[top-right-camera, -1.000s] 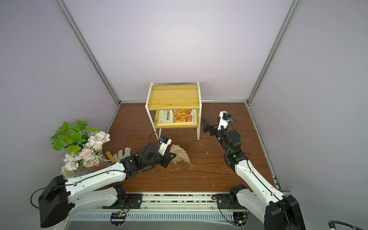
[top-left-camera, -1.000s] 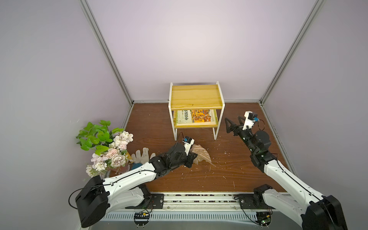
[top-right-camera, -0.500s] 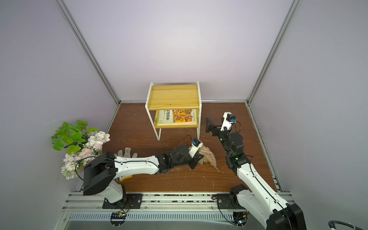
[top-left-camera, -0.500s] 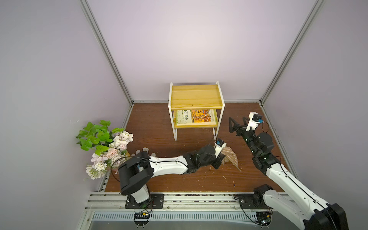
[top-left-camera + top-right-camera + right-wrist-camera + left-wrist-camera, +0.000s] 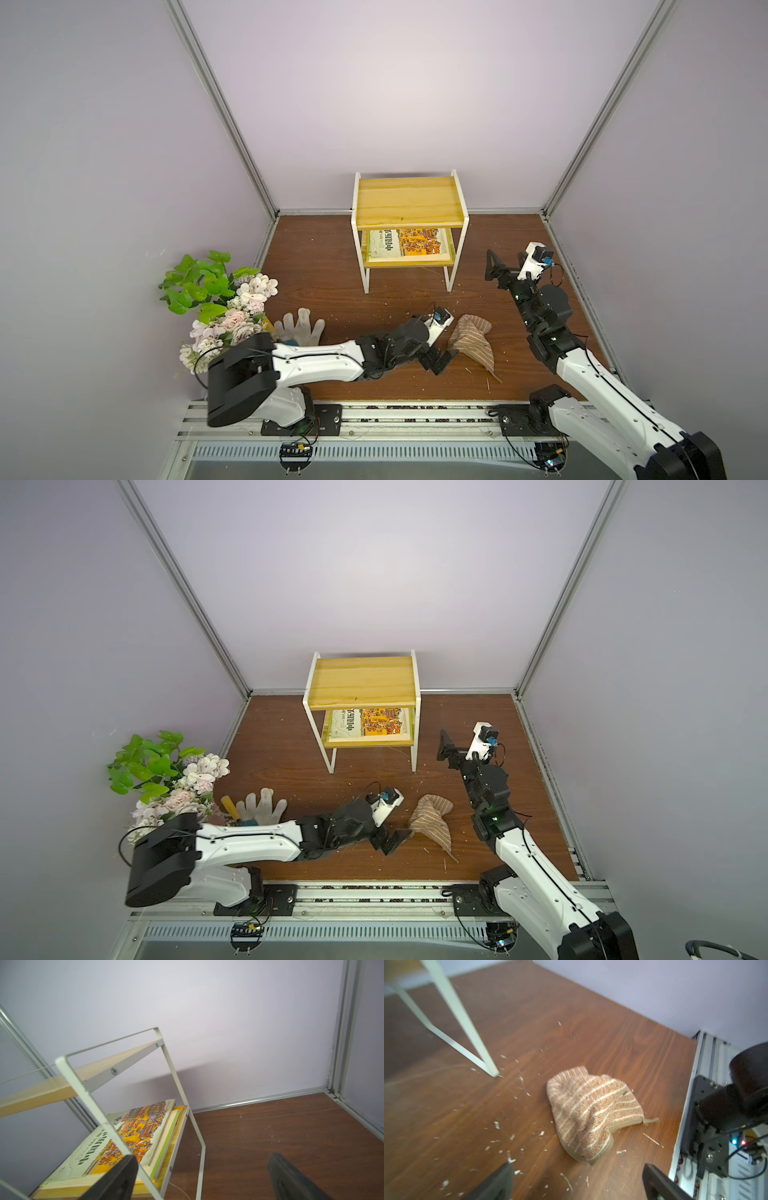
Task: Wipe the bookshelf clean with a cloth
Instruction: Place the cleaning item at the center of the board, then reset both arms
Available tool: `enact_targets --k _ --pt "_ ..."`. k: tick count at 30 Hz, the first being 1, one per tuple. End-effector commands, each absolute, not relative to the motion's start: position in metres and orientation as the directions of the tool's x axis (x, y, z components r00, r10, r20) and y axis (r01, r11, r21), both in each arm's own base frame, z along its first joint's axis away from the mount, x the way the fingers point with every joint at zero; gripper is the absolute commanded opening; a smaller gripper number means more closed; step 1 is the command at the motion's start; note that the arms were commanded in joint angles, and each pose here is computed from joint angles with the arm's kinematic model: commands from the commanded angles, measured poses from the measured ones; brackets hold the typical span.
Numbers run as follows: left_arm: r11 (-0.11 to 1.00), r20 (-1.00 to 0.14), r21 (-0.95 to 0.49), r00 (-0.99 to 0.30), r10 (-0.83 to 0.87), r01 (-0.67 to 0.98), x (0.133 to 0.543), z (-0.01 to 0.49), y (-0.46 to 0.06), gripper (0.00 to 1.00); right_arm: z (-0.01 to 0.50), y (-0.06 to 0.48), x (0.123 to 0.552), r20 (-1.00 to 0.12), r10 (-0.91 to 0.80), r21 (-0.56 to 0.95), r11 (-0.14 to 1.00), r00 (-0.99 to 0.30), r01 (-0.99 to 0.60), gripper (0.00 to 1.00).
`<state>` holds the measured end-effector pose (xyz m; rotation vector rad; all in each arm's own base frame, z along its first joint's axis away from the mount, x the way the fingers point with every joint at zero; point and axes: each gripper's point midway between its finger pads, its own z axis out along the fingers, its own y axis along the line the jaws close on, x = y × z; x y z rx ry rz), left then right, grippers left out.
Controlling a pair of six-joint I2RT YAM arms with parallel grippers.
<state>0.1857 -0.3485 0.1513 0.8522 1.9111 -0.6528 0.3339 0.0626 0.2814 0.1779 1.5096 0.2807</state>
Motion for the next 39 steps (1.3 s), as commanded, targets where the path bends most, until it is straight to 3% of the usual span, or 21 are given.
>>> enact_targets --k 1,4,7,11,15,21,28,33,39 --pt "0.860 -0.945 -0.063 -0.307 0.112 0.507 0.233 0.163 -0.276 1.00 0.279 0.017 0.327 -0.950 0.272 0.296 0.943 0.155 0.154 0.99" --pt "0.959 -0.950 -0.135 -0.307 -0.054 0.249 0.268 0.169 -0.202 1.00 0.262 -0.009 0.317 -0.949 0.251 0.298 0.910 0.188 0.287 0.99" --pt "0.993 -0.964 -0.117 -0.240 -0.115 -0.006 0.285 0.174 -0.134 1.00 0.244 -0.029 0.306 -0.956 0.214 0.278 0.880 0.201 0.386 0.99" --pt "0.955 -0.979 -0.060 -0.168 -0.113 -0.289 0.294 0.179 -0.054 1.00 0.210 -0.061 0.290 -0.970 0.176 0.240 0.798 0.167 0.553 0.99" --pt "0.890 -0.979 -0.056 -0.152 -0.139 -0.452 0.302 0.168 0.013 1.00 0.179 -0.078 0.290 -0.976 0.191 0.214 0.754 0.105 0.621 0.99" --pt "0.896 -0.988 -0.029 -0.126 -0.095 -0.444 0.318 0.166 0.047 1.00 0.148 -0.093 0.295 -0.991 0.136 0.089 0.715 -0.013 0.693 0.99" --pt "0.946 -0.968 0.095 -0.250 0.015 -0.310 0.369 0.140 0.027 1.00 0.139 -0.070 0.349 -0.989 0.097 0.025 0.857 -0.114 0.516 0.99" --pt "0.976 -0.979 0.025 -0.204 -0.021 -0.218 0.388 0.135 0.026 1.00 0.138 -0.046 0.350 -0.995 0.051 0.017 0.934 -0.084 0.358 0.99" --pt "0.986 -0.985 -0.012 -0.166 -0.040 -0.165 0.372 0.118 0.024 1.00 0.145 -0.031 0.342 -1.000 0.010 0.003 0.965 -0.028 0.263 0.99"
